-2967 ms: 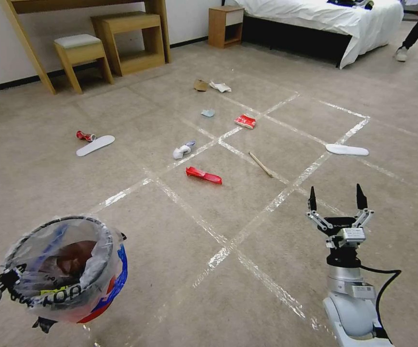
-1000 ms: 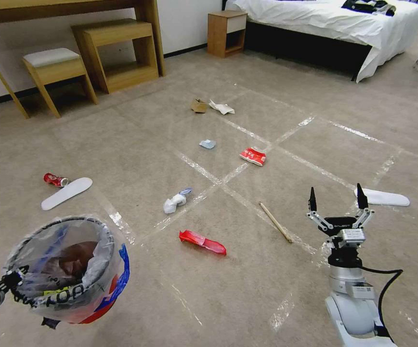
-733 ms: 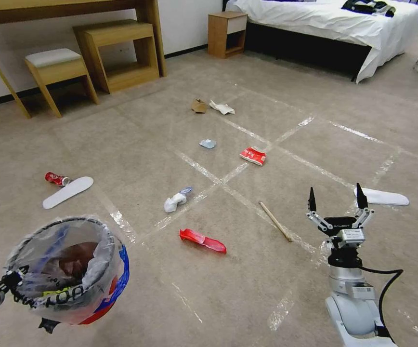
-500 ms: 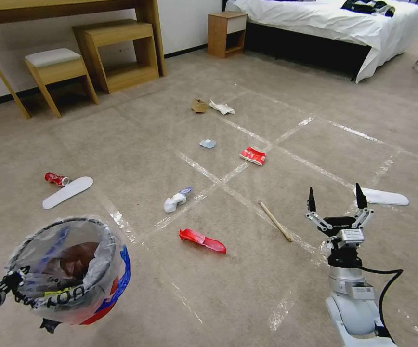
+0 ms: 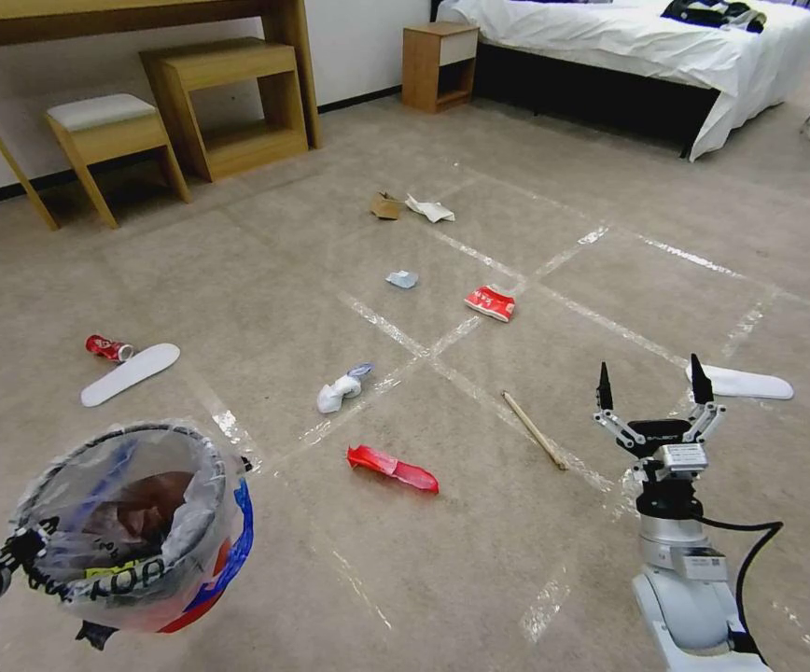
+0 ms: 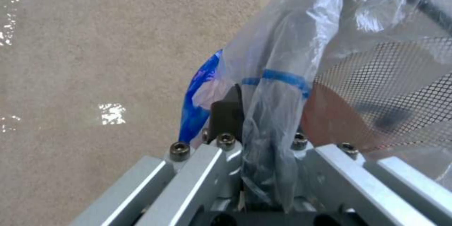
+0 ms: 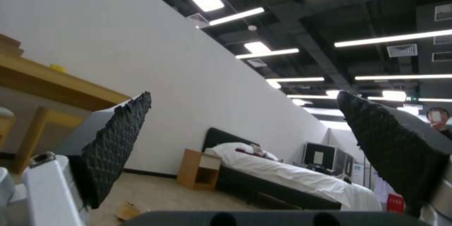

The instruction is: Pick up the trash bin and place the garbage on the floor into it.

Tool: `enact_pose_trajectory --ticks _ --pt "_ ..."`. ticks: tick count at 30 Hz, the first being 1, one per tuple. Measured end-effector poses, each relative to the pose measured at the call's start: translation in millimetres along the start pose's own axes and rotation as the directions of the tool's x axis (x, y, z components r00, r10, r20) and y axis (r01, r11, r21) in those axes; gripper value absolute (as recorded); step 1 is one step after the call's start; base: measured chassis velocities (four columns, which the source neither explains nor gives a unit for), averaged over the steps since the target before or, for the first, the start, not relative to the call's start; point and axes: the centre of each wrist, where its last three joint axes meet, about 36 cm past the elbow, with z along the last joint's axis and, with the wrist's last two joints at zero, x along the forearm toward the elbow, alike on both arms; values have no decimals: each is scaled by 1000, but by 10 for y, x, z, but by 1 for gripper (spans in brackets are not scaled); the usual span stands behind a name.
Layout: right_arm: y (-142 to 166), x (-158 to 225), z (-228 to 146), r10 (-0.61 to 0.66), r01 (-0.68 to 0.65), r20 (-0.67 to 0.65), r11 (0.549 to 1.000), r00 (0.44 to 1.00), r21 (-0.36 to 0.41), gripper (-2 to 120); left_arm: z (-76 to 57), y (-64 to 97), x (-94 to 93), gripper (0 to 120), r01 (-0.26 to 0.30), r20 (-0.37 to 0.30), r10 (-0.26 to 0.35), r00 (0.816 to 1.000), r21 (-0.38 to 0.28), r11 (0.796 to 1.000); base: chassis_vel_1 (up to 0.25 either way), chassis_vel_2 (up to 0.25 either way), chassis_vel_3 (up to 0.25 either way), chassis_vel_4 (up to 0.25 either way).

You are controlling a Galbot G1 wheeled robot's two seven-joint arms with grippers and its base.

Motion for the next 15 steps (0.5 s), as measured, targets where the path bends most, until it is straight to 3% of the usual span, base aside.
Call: enact_pose_trajectory --ticks 15 --pt "-7 19 -2 -1 1 2 1000 1000 1 100 21 -13 25 0 -4 -1 4 1000 -3 1000 -75 79 79 -75"
